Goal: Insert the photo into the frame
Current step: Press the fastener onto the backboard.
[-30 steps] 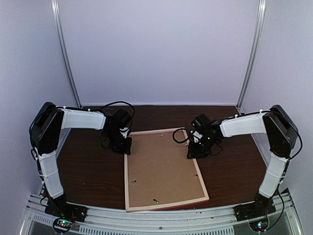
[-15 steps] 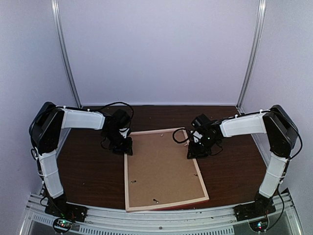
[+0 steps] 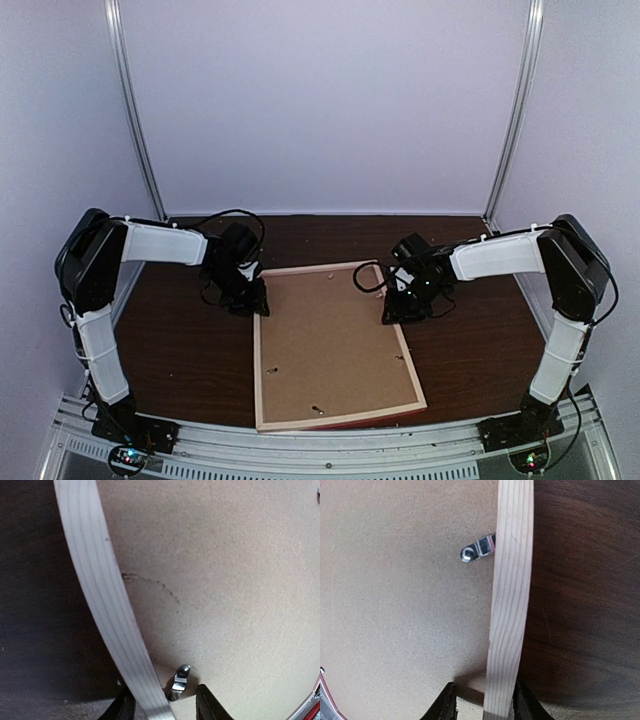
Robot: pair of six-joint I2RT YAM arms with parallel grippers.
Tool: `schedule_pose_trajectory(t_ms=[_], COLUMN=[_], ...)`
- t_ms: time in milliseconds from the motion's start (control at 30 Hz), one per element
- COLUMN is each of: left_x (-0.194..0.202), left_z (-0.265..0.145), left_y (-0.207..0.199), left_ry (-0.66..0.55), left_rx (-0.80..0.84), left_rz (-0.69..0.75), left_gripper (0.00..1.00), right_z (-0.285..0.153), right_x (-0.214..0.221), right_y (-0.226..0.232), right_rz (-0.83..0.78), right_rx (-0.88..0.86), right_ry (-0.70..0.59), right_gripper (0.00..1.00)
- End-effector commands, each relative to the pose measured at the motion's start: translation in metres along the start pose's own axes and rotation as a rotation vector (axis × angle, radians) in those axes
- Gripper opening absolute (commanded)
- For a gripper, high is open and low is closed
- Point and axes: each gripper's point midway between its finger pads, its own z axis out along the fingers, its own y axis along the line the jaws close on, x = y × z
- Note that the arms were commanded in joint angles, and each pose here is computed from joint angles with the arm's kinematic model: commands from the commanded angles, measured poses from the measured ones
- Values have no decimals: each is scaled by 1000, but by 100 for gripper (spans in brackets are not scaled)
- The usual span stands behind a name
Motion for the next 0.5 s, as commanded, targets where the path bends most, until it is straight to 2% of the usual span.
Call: schedule_pose_trajectory(t_ms=[0,467], left_x=[-5,2], left_z=[1,14], left_y=[6,24], left_ry=[-25,-17], left_rx=[16,38], left_rz=[-29,-104], left_gripper=[42,34], right_z=[30,30], right_x=[34,35], right_y=[-23,-24], right_rz=[12,15], right_rx=[68,70], right_ry=[106,107], right_gripper=[37,37])
